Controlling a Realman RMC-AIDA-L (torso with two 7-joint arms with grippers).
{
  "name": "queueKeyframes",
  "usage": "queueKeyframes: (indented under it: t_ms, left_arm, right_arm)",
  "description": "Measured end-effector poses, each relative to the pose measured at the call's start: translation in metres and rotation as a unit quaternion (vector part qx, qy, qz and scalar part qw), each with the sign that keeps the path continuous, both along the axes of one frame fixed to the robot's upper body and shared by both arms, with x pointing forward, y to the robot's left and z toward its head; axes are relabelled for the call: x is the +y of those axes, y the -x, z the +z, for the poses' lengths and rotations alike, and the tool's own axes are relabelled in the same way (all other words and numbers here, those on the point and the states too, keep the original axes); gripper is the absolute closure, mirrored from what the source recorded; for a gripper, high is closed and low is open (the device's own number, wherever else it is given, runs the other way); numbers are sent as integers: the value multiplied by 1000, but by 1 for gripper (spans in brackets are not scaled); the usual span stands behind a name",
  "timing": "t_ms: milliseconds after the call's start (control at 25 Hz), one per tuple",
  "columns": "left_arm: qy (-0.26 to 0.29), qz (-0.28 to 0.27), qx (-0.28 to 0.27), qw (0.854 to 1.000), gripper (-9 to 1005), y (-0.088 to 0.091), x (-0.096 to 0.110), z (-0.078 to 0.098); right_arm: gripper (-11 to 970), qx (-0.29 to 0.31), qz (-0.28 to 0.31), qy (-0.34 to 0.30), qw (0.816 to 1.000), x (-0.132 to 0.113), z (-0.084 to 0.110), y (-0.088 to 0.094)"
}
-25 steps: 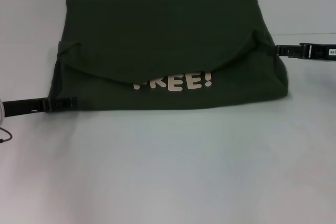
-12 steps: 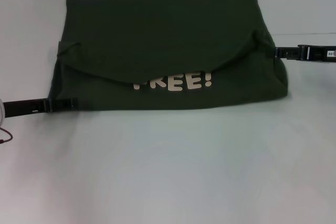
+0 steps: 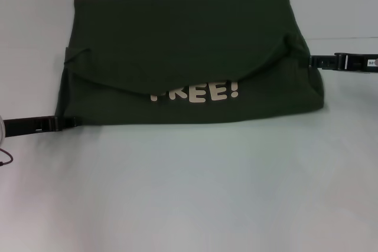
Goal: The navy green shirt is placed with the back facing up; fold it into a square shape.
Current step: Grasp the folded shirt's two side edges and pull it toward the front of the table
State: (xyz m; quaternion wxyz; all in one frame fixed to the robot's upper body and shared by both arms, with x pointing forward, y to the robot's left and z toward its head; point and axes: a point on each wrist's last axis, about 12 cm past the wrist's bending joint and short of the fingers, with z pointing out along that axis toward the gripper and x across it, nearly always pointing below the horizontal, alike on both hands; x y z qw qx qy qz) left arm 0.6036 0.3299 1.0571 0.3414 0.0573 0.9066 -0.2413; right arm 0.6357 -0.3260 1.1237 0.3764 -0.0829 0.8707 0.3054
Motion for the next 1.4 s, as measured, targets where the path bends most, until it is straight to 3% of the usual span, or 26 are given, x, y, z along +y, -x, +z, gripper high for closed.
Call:
queueKeyframes:
  t_ms: [200,640,880,960,1200,1400]
  left_arm:
    - [0,0,0,1000,485,0,0,0]
    - [-4,-1,-3,1000,616,-1,0,1]
    - [-12,-7,-2,1000,611,-4,0,3]
    - [-13,-7,-2,1000,762,-5,0,4]
    - [-13,-11,1,1000,954,-4,-1,4]
    - [-14,-11,0,1000,974,-5,1,5]
  right_arm:
    - [55,0,0,0,1000,0,0,0]
    - [58,-1,-2,1,1000,0,0,0]
    - [59,0,0,0,1000,1,-1,0]
    - [60,0,0,0,1000,1,0,-1]
    - [60,1,-2,-1,1000,1,0,-1]
    - [60,2,-2,-2,1000,1,0,0]
